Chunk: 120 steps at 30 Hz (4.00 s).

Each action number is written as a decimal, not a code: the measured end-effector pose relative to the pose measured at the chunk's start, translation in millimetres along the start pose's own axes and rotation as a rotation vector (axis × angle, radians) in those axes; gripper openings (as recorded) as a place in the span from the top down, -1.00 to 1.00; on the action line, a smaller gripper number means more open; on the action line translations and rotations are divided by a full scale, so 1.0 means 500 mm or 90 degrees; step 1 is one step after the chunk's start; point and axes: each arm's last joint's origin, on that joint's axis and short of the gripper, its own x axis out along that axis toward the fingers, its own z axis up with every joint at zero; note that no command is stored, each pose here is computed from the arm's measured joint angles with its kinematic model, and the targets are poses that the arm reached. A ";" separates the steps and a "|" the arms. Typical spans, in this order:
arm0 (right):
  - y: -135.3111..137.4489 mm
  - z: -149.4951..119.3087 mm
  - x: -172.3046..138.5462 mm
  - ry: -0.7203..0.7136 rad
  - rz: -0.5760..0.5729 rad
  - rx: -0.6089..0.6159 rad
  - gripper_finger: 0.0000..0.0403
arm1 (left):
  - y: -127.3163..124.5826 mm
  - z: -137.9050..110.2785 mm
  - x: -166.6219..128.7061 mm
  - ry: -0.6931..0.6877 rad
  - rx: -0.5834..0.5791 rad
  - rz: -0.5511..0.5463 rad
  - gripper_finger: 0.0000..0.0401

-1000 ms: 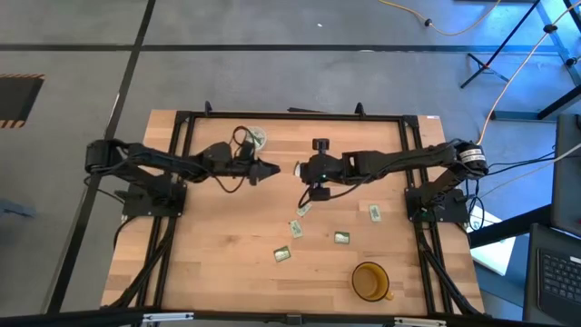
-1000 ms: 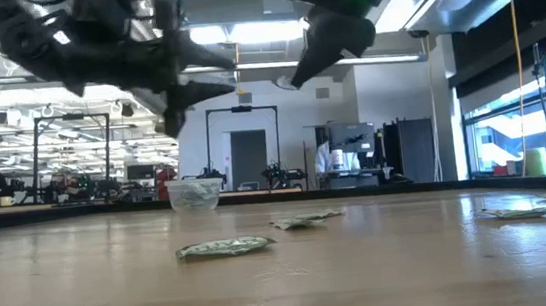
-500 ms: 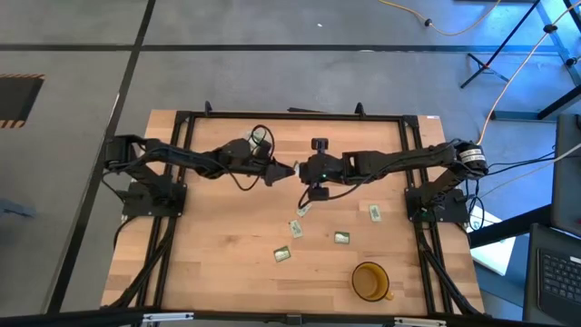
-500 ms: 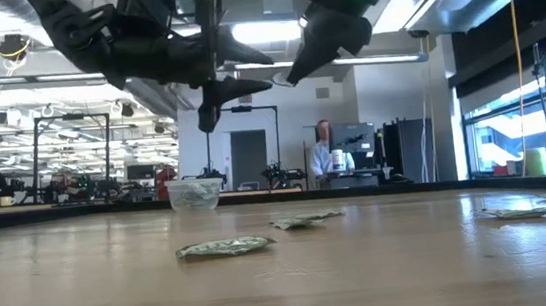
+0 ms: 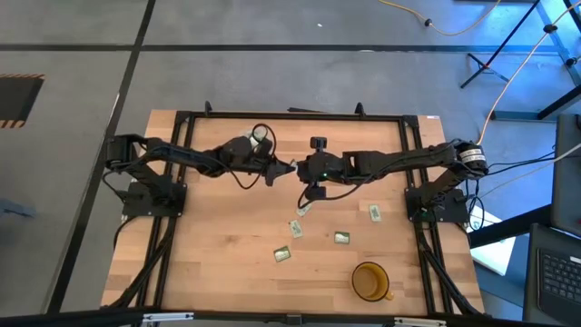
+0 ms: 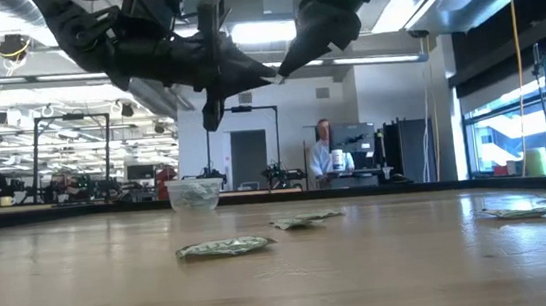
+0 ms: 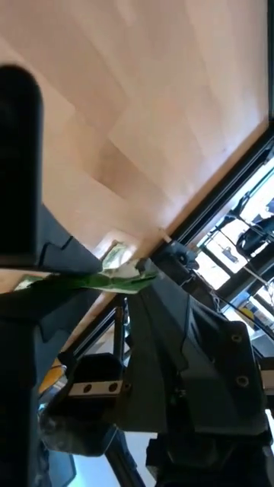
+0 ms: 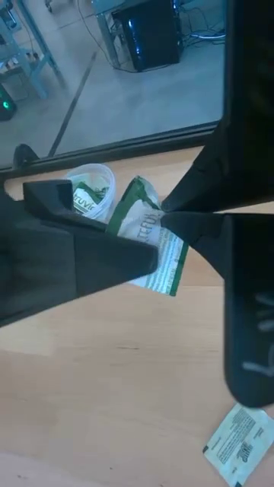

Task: Pick and place Stevia / Truvia into bins
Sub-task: Put the truvia packet into the transparent container, then put the stevia packet into the transparent container

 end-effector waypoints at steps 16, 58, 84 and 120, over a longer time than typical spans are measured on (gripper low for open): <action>-0.017 -0.070 -0.085 0.205 0.023 0.175 0.15 | 0.078 0.066 -0.064 0.028 0.015 0.109 0.96; 0.022 -0.156 -0.070 0.342 0.018 0.207 0.09 | 0.253 0.074 -0.191 0.144 -0.098 0.473 0.78; 0.080 -0.264 -0.079 0.593 0.111 0.398 0.09 | 0.061 0.118 -0.270 -0.117 0.230 0.215 0.71; 0.186 -0.374 -0.073 0.662 0.050 0.654 0.45 | 0.017 -0.015 -0.266 -0.190 0.303 -0.012 0.72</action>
